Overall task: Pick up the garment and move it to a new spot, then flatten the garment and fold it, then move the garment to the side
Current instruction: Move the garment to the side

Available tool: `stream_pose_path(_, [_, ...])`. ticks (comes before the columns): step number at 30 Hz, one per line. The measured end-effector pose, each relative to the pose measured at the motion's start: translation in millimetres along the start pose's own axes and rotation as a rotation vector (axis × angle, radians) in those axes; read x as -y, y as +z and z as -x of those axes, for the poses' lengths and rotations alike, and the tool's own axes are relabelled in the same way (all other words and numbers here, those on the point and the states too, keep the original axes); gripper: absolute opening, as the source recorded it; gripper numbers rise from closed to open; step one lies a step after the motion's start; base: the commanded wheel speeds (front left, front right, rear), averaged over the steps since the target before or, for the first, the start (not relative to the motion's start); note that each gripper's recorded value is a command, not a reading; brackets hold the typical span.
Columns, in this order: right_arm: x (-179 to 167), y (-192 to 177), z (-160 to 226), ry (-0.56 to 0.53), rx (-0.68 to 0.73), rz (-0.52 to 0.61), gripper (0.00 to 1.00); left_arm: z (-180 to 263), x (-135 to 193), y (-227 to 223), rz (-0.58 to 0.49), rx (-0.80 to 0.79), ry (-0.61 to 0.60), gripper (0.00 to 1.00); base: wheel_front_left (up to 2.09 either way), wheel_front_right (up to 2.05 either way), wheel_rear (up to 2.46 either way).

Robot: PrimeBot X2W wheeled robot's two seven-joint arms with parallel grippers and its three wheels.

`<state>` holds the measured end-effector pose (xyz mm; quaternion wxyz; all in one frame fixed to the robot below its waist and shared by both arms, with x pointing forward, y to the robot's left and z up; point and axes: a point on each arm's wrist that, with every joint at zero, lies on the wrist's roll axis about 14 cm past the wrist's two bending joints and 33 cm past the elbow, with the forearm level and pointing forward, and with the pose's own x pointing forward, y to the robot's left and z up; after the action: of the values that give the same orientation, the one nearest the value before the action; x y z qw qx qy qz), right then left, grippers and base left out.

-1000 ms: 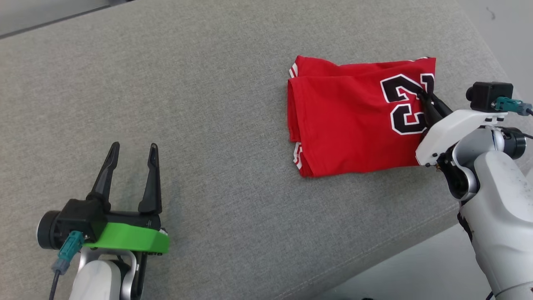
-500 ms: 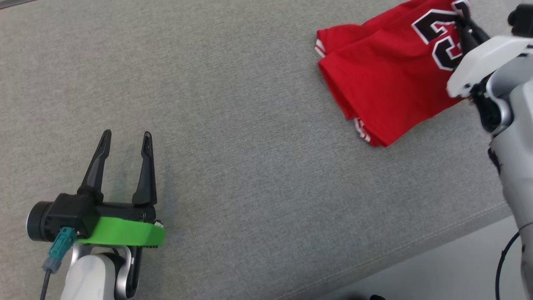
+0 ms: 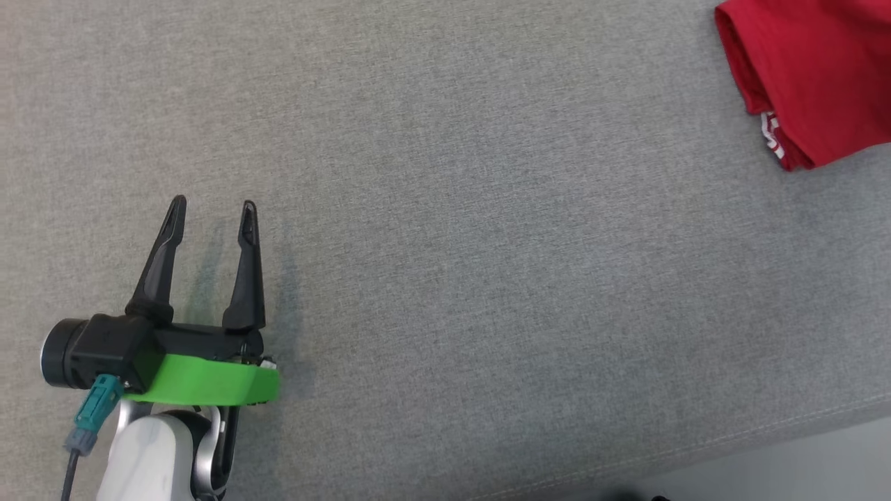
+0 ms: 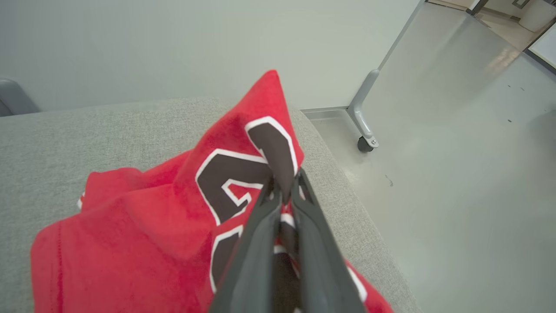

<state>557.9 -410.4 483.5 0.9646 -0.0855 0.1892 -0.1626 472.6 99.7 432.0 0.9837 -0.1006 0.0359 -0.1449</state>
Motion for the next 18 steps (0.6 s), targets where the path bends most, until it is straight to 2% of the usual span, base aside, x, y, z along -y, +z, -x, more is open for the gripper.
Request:
stream_pose_path(1, [5,0,-2,-0.015,0.012,-0.003,0.22,1,-2,-1,-0.001,-0.004,0.004,1.0,0.0,0.0,0.0])
stream_pose_path(2, [7,0,-3,-0.023,0.018,0.005,1.0,2,-3,-2,-0.001,-0.007,0.008,1.0,0.0,0.0,0.0])
stream_pose_path(10, [-11,8,-5,-0.006,0.084,0.004,1.0,4,-5,-2,0.005,-0.01,0.021,1.0,0.0,0.0,0.0])
stream_pose_path(18, [-58,35,6,0.098,0.175,0.002,1.0,6,-4,8,0.024,0.017,0.028,1.0,0.0,0.0,0.0])
